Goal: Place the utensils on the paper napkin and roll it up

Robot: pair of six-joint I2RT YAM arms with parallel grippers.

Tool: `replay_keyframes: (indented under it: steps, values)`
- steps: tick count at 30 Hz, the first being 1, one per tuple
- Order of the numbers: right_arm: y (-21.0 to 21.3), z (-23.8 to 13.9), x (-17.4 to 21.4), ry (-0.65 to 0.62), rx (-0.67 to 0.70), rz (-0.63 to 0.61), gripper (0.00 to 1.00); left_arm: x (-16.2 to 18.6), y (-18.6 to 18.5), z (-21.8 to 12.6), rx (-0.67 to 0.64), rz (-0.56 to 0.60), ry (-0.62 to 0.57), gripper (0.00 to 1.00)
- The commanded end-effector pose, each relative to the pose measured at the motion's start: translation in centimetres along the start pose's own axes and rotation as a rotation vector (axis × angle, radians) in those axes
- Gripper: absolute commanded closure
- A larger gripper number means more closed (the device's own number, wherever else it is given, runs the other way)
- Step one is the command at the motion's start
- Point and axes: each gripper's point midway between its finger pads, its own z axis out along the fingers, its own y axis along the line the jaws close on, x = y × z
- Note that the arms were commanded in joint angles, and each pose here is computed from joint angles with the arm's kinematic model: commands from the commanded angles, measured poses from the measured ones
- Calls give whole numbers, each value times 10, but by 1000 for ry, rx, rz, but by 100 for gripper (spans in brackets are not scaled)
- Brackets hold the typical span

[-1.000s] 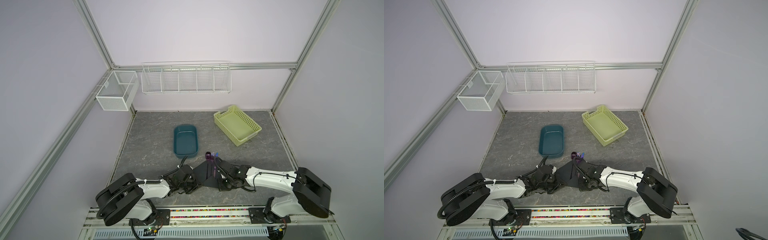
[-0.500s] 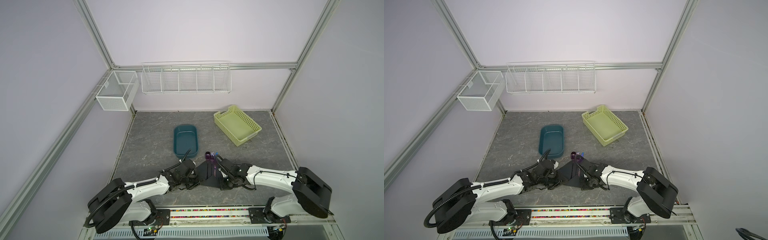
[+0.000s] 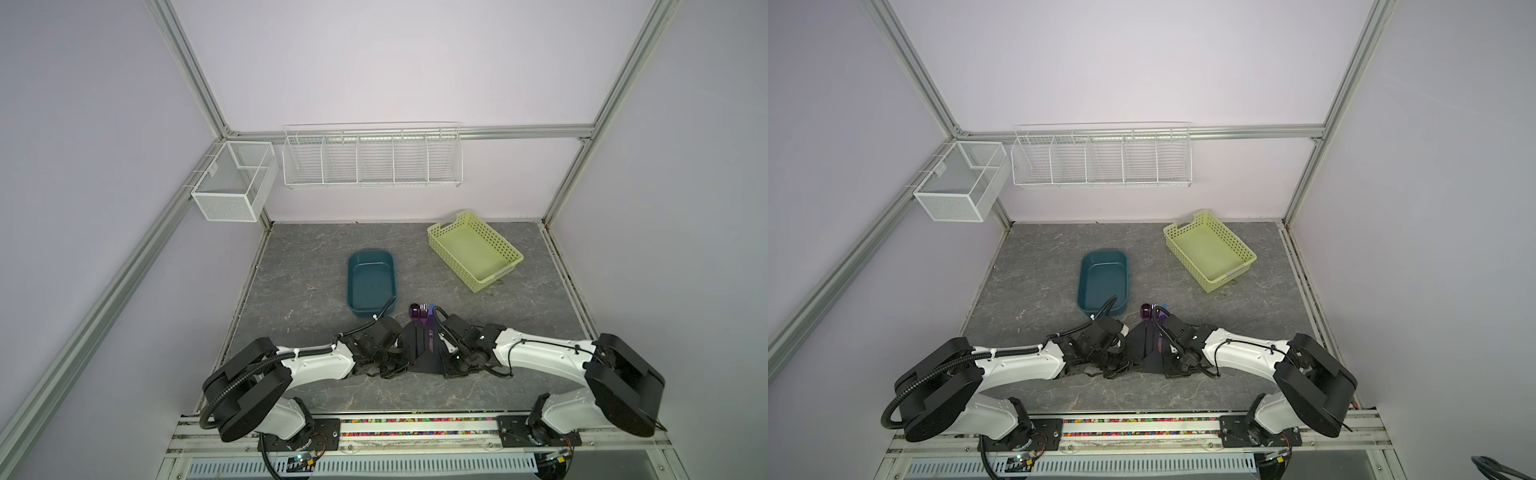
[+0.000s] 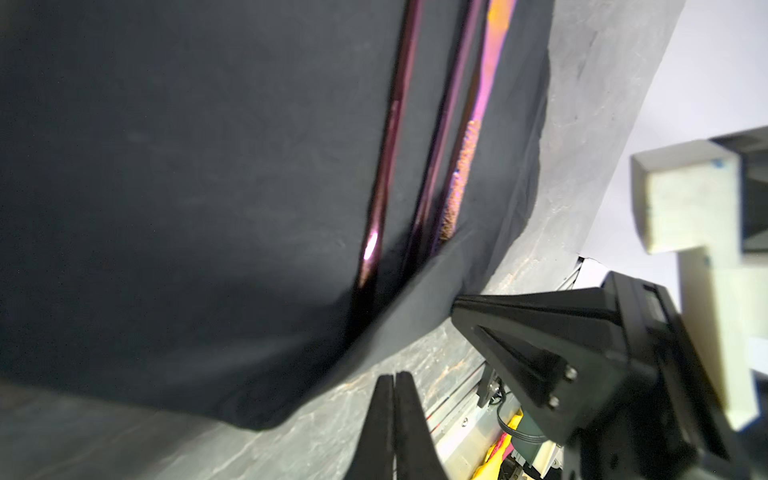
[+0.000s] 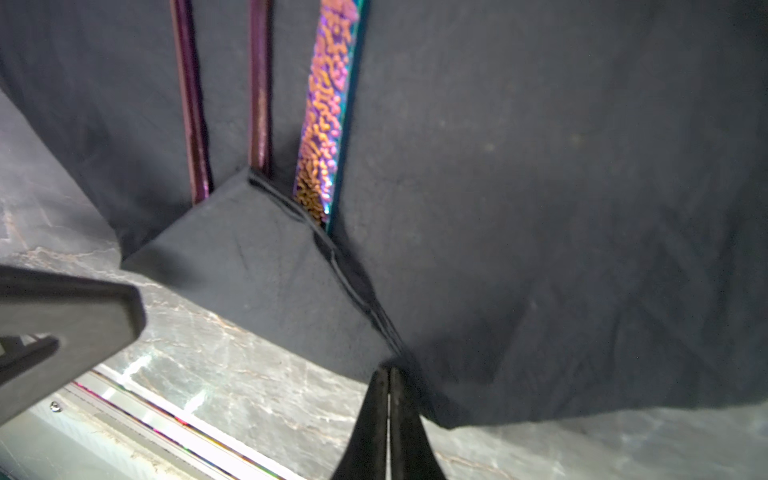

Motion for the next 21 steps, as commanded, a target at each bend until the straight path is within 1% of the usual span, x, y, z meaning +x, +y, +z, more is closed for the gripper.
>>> replay_keyframes:
  steps: [1, 7, 11, 18, 21]
  values:
    - [-16, -2, 6, 22, 67, 6, 91, -2, 3, 4, -14, 10, -10, 100]
    - [-5, -7, 2, 20, 29, 3, 89, 1, 21, 12, -53, -16, 3, 100]
    - [5, -15, -3, -1, -11, 7, 86, 3, 31, 12, -76, -25, 3, 100]
    - [21, -22, -10, -45, -99, 46, 85, 5, 39, 11, -93, -39, -4, 100]
    - [21, -20, -13, -50, -107, 55, 85, 5, 40, 11, -94, -42, -4, 100]
